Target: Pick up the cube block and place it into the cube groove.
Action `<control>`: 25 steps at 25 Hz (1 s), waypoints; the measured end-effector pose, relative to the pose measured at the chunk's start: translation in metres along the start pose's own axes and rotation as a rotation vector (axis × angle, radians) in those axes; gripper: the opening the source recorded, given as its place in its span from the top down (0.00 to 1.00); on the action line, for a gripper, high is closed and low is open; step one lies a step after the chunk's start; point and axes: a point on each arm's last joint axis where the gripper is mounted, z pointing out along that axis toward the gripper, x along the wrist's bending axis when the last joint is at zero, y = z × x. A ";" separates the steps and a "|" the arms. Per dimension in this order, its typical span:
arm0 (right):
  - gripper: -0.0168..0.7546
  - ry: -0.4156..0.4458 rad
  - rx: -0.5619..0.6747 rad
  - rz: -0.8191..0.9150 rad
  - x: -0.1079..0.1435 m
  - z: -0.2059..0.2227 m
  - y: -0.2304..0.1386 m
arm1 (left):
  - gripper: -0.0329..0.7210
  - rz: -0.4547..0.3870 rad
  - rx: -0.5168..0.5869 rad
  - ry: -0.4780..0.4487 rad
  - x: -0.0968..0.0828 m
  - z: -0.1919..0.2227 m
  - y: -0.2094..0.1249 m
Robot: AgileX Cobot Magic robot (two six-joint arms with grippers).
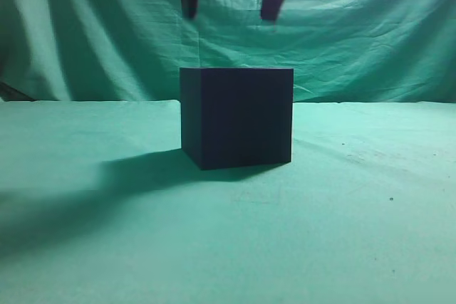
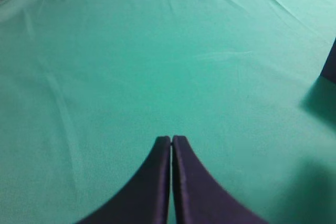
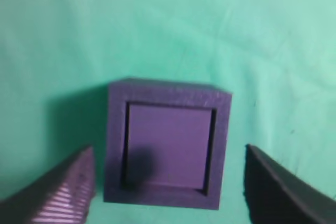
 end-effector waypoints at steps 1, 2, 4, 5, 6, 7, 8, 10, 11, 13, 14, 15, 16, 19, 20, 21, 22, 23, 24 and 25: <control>0.29 0.003 -0.032 -0.003 0.000 -0.010 0.004 | 0.96 0.000 0.000 0.000 0.000 0.000 0.000; 0.37 0.007 -0.070 -0.007 -0.001 -0.022 0.007 | 0.96 0.000 0.000 0.000 0.000 0.000 0.000; 0.51 0.024 -0.130 -0.005 -0.003 -0.047 0.006 | 0.96 0.000 0.000 0.000 0.000 0.000 0.000; 0.61 0.032 -0.159 -0.006 -0.005 -0.061 0.003 | 0.96 0.000 0.000 0.000 0.000 0.000 0.000; 0.72 0.038 -0.183 -0.011 -0.007 -0.073 0.000 | 0.96 0.000 0.000 0.000 0.000 0.000 0.000; 0.80 0.045 -0.214 -0.016 -0.010 -0.087 -0.005 | 0.96 0.000 0.000 0.000 0.000 0.000 0.000; 0.88 0.060 -0.248 -0.017 -0.012 -0.104 -0.011 | 0.96 0.000 0.000 0.000 0.000 0.000 0.000; 0.98 0.088 -0.299 -0.023 -0.016 -0.129 -0.021 | 0.96 0.000 0.000 0.000 0.000 0.000 0.000; 0.98 0.106 -0.330 -0.024 -0.018 -0.143 -0.029 | 0.96 0.000 0.000 0.000 0.000 0.000 0.000; 0.98 0.127 -0.379 -0.025 -0.025 -0.167 -0.048 | 0.96 0.000 0.000 0.000 0.000 0.000 0.000; 0.98 0.129 -0.385 -0.032 -0.028 -0.172 -0.058 | 0.96 0.000 0.000 0.000 0.000 0.000 0.000; 0.98 0.122 -0.391 -0.036 -0.032 -0.177 -0.069 | 0.96 0.000 0.000 0.000 0.000 0.000 0.000; 0.98 0.109 -0.395 -0.040 -0.037 -0.180 -0.081 | 0.96 0.000 0.000 0.000 0.000 0.000 0.000; 0.98 0.063 -0.375 -0.047 -0.050 -0.178 -0.114 | 0.96 0.000 0.000 0.000 0.000 0.000 0.000; 0.98 0.053 -0.373 -0.049 -0.055 -0.178 -0.126 | 0.96 0.000 0.000 0.000 0.000 0.000 0.000; 0.98 0.042 -0.356 -0.051 -0.058 -0.173 -0.137 | 0.96 0.000 0.000 0.000 0.000 0.000 0.000; 0.98 0.036 -0.348 -0.052 -0.062 -0.170 -0.149 | 0.96 0.000 0.000 0.000 0.000 0.000 0.000; 0.98 0.035 -0.345 -0.053 -0.065 -0.168 -0.162 | 0.96 0.000 0.000 0.000 0.000 0.000 0.000; 0.98 0.035 -0.347 -0.054 -0.068 -0.166 -0.172 | 0.96 0.000 0.000 0.000 0.000 0.000 0.000; 0.98 0.040 -0.366 -0.052 -0.071 -0.165 -0.183 | 0.96 0.000 0.000 0.000 0.000 0.000 0.000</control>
